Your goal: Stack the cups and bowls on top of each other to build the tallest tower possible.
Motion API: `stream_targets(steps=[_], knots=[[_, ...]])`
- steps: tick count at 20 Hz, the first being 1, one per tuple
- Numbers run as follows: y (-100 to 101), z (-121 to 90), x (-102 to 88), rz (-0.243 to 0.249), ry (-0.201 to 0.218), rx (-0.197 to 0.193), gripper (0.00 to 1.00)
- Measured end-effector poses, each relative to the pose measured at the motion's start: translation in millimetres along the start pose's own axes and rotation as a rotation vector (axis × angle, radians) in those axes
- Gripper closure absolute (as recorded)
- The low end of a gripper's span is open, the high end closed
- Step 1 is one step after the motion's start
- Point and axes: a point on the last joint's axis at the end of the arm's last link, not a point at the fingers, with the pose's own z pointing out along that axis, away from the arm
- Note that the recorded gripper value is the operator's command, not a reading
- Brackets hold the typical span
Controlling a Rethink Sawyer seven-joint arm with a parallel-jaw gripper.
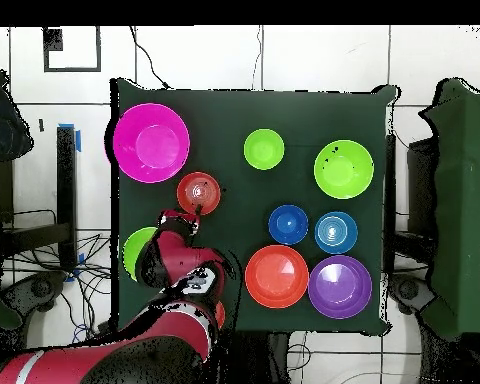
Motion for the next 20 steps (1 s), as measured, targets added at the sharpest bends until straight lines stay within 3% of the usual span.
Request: stream_targets(steps=[8,20], knots=[[4.2,16.9,-6.0,0.01,-0.015,0.0,0.0],[4.7,25.9,-19.6,0.025,-0.041,0.006,0.0]])
